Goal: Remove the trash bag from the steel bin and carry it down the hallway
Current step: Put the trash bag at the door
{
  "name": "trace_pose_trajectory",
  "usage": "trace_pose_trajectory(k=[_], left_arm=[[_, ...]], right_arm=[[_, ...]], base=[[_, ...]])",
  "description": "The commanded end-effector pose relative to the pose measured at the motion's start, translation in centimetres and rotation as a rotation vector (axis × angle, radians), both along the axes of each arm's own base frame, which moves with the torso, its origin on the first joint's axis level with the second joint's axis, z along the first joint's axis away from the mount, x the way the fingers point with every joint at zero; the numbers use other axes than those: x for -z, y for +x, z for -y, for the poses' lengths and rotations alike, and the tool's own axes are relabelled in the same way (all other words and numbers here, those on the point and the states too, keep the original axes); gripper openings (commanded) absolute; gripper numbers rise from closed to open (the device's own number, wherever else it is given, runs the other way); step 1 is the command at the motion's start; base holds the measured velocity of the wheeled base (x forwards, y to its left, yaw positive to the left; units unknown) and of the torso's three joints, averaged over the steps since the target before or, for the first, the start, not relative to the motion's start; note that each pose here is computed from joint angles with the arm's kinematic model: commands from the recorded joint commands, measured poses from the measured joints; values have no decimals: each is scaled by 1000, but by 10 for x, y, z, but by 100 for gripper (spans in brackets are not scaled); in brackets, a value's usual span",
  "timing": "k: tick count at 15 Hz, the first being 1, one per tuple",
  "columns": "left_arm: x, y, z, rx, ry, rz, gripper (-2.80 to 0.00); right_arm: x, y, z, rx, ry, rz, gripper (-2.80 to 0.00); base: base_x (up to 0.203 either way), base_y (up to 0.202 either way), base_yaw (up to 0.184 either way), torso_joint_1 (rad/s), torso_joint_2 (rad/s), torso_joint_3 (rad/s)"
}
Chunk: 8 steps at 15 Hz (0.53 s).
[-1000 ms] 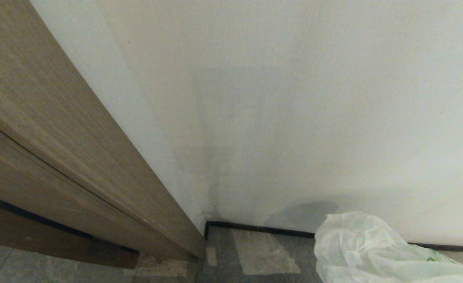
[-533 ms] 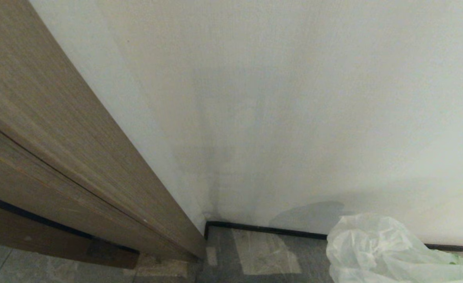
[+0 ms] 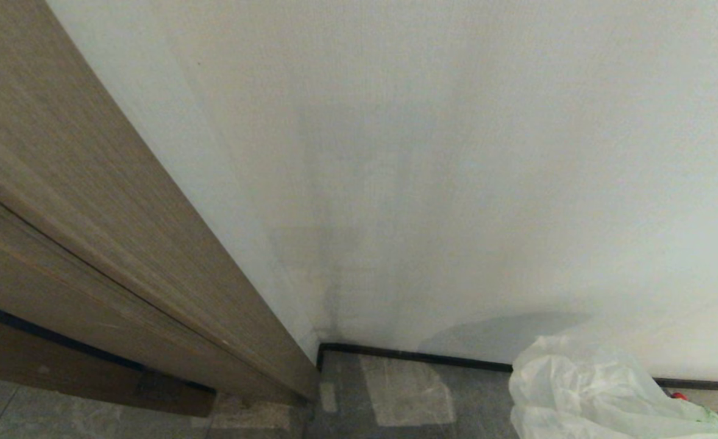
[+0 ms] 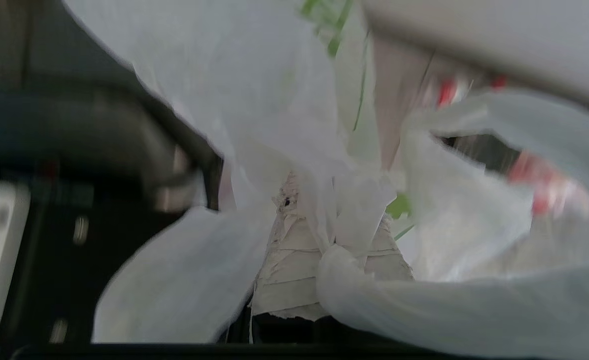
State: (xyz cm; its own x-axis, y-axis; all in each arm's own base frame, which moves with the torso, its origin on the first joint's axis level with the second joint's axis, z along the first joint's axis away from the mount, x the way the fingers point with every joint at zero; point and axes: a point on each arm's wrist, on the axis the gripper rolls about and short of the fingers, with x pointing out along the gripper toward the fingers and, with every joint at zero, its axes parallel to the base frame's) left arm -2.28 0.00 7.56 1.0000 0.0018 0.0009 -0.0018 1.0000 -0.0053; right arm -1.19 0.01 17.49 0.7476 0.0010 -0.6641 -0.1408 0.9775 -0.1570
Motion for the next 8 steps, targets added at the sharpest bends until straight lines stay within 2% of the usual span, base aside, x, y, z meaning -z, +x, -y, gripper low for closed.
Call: trace_pose_trajectory(k=[1,3,4,6,8], left_arm=[[0,0,0,0,-1,1,-280],[0,0,0,-1,-1,1,-280],[0,0,0,-1,-1,2,-280],[0,0,0,-1,-1,1,-280],[0,0,0,-1,-1,1,-280]], right_arm=[[-7,34,0,-10,-11,-208,-280],[-8,53,1,-8,-32,-319,-280],[-7,63,1,12,-63,-371,-280],[-4,82,4,56,-172,-466,-280],[3,101,4,41,-206,-558,-280]], base=[[0,0,0,0,0,0],[0,0,0,0,0,0],[0,0,0,0,0,0],[0,0,0,0,0,0],[0,0,0,0,0,0]])
